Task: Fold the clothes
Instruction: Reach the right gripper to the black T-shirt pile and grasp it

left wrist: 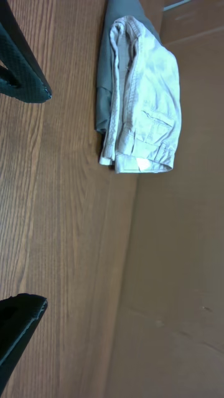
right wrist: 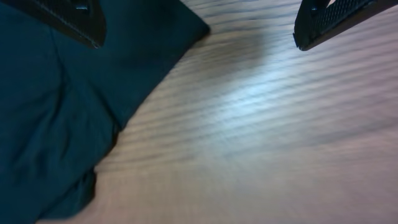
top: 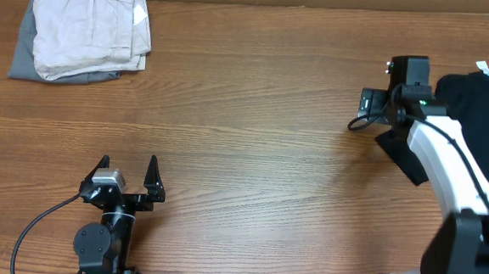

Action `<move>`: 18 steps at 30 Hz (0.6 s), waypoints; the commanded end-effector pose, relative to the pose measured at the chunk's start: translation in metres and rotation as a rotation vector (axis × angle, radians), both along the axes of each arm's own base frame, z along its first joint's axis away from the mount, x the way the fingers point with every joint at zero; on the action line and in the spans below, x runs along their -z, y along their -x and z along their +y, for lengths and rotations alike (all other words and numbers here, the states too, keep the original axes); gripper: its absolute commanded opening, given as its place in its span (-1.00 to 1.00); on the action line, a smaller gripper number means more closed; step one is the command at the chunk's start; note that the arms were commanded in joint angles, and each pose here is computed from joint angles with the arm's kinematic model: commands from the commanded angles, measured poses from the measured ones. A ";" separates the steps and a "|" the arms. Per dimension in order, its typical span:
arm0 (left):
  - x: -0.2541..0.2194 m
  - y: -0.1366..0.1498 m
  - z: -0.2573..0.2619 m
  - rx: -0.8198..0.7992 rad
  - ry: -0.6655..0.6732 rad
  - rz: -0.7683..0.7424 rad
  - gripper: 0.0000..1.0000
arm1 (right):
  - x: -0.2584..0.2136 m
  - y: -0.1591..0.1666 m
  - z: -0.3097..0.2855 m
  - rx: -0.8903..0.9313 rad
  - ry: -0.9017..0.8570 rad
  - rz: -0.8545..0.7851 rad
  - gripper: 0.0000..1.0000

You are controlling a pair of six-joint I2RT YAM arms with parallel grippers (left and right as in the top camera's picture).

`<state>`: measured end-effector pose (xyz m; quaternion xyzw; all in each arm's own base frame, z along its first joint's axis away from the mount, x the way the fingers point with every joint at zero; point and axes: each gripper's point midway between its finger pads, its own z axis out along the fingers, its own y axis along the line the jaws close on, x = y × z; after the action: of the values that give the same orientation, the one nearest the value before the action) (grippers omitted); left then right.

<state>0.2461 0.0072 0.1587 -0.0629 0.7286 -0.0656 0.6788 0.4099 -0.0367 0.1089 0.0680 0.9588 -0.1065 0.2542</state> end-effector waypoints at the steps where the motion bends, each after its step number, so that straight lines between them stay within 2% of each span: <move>1: 0.000 0.000 0.003 -0.013 -0.021 -0.004 1.00 | 0.027 0.001 -0.021 0.031 0.026 0.091 0.92; 5: 0.000 0.000 0.003 -0.013 -0.021 -0.004 1.00 | 0.058 0.013 -0.026 0.044 -0.002 0.195 0.58; 11: 0.000 0.000 0.003 -0.013 -0.021 -0.004 1.00 | 0.070 0.015 -0.013 0.013 -0.075 0.220 0.44; 18: 0.000 0.000 0.003 -0.013 -0.021 -0.004 1.00 | 0.082 0.022 -0.009 0.006 -0.097 0.251 0.43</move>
<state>0.2461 0.0072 0.1586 -0.0629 0.7288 -0.0656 0.6787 0.3867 -0.0497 0.0314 0.0727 0.9856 -0.0789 0.1306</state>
